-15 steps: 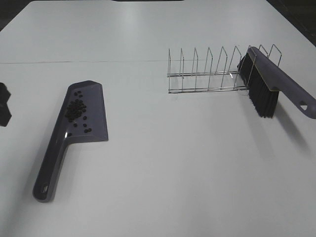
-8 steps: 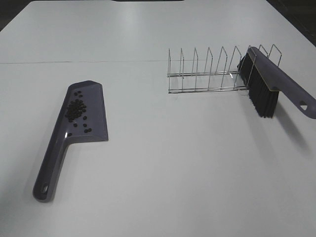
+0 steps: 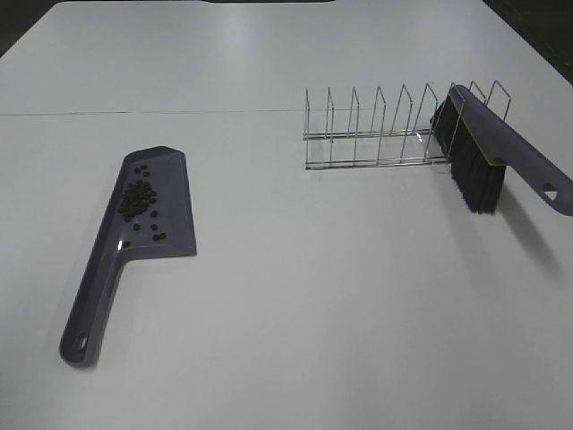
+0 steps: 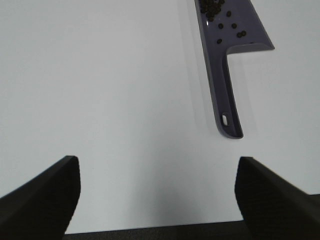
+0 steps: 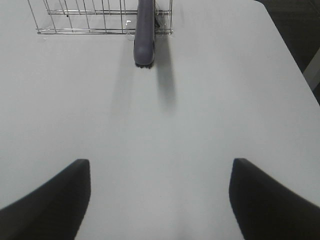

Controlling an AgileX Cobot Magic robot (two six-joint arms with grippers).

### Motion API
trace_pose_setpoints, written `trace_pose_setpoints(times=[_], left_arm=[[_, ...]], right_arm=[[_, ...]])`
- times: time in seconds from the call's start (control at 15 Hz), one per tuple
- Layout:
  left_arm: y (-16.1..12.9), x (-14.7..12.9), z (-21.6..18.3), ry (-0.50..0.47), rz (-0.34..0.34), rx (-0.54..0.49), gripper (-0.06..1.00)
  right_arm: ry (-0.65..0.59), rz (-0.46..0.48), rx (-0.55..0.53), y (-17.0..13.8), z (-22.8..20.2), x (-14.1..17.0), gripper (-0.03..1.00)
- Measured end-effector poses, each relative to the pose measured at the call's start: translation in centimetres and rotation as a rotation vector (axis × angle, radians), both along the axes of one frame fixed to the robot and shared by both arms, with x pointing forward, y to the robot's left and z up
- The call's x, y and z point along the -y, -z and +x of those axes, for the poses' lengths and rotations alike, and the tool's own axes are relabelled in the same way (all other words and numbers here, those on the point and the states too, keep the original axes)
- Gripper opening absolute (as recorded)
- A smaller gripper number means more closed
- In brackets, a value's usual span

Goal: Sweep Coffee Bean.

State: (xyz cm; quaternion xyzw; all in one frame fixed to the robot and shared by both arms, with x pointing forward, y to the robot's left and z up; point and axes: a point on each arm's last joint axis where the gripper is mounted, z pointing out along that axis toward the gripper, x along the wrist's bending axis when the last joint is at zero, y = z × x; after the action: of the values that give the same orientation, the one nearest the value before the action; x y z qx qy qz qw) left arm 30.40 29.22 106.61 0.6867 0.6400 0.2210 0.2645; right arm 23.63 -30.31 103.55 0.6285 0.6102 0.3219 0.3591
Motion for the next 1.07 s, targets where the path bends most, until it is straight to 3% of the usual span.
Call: trace_pose_setpoints(times=[0.27, 0.8, 1.07], left_arm=[[1.3, -0.6, -2.1, -0.002, -0.017, 0.072, 0.75], [0.7, -2.1, -6.6, -0.011, -0.079, 0.359, 0.75], [0.7, -2.4, -7.2, -0.018, -0.077, 0.402, 0.75]], right_arm=[[0.0, 0.0, 0.0, 0.0, 0.0, 0.0, 0.67], [0.0, 0.0, 0.0, 0.0, 0.0, 0.0, 0.67], [0.0, 0.0, 0.0, 0.0, 0.0, 0.0, 0.67]])
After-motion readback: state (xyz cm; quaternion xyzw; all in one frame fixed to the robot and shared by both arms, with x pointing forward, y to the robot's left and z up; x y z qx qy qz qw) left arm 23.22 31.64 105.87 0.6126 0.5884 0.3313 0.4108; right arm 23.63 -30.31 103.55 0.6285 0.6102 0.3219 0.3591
